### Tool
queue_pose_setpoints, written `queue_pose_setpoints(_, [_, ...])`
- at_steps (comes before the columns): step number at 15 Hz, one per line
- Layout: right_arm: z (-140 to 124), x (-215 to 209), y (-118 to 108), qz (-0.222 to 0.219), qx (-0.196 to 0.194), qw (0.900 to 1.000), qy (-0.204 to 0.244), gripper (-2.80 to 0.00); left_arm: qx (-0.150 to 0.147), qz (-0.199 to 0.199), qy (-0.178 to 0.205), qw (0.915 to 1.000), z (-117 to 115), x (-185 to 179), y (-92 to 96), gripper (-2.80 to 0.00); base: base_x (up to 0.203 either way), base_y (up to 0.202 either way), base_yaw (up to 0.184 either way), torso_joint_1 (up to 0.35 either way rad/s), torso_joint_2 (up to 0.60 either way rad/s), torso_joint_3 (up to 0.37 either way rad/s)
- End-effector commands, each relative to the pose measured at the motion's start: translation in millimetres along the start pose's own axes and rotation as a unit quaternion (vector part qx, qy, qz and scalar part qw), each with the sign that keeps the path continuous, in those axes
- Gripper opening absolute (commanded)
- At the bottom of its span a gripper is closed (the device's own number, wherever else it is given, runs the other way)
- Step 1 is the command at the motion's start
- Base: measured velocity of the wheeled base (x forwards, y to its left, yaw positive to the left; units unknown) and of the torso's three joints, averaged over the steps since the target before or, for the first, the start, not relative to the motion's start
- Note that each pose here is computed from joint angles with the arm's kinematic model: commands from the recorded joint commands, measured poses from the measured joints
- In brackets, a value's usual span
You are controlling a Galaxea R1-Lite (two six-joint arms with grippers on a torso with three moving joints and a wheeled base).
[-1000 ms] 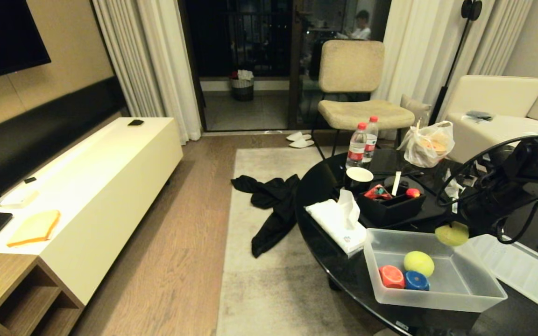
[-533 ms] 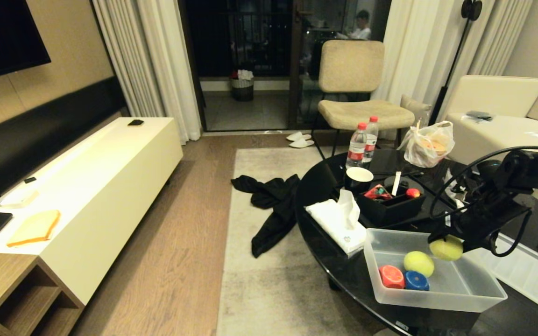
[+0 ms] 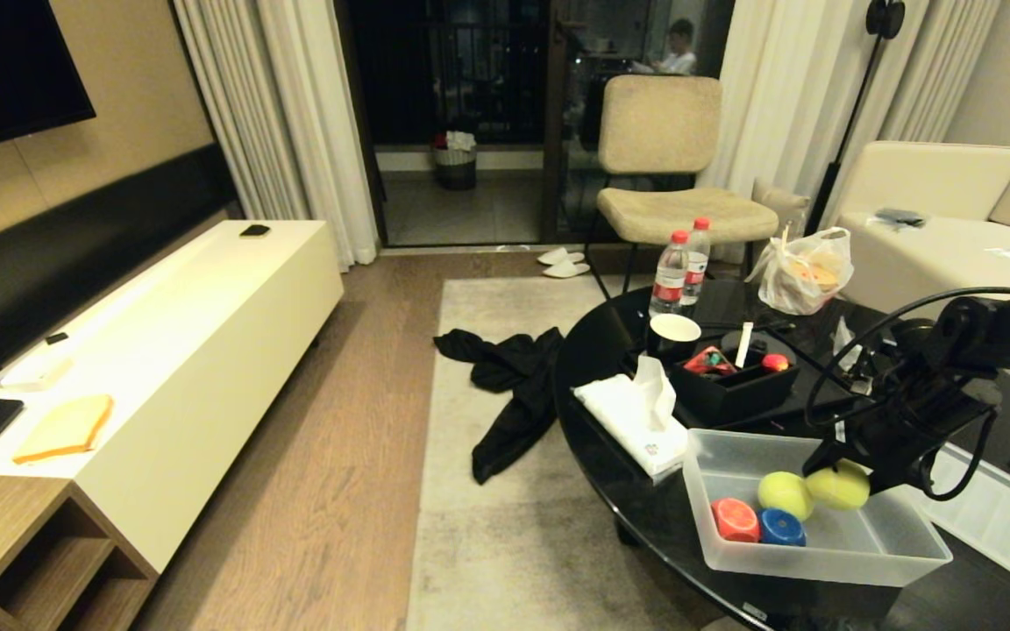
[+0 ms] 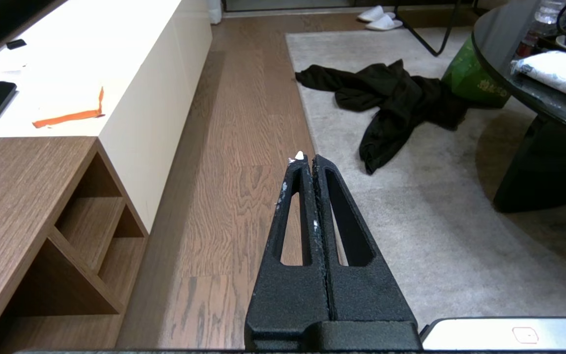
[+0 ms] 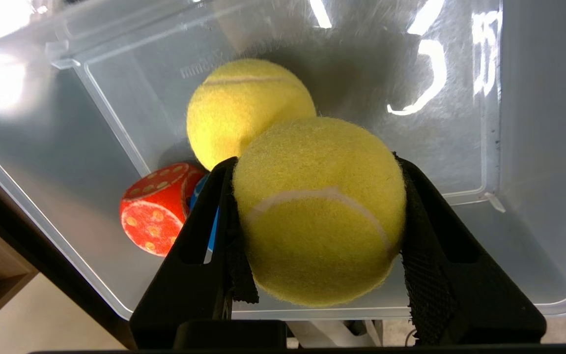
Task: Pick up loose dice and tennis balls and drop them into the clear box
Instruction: Put the ball in the box
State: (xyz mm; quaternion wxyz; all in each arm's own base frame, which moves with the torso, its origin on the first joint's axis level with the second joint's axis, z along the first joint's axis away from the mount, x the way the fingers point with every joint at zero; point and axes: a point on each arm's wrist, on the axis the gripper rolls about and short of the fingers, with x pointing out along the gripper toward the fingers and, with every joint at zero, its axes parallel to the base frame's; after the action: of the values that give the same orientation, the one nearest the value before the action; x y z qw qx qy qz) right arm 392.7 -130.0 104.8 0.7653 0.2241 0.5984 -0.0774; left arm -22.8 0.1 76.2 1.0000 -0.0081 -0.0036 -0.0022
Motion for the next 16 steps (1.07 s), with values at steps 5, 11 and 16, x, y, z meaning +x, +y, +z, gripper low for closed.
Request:
queue_pose_setpoints(5, [-9.0,19.6,-6.5,-0.002,0.004,1.0,0.013,-2.8,0.0,0.0,0.001,1.0,-0.8,0.2,0.0,-2.8,0.0,0.0,0.0,0.0,0.0,0.0])
queue_pose_setpoints(11, [-9.7,20.3,-10.9,-0.003,0.005,1.0,0.01,-2.8,0.0,0.0,0.001,1.0,-0.8,0.2,0.0,-2.8,0.0,0.0,0.0,0.0,0.0,0.0])
queue_pose_setpoints(16, [-14.5,27.9,-13.4,-0.005,0.005,1.0,0.027,-2.8,0.0,0.0,0.001,1.0,-0.8,0.2,0.0,-2.8,0.0,0.0,0.0,0.0,0.0,0.0])
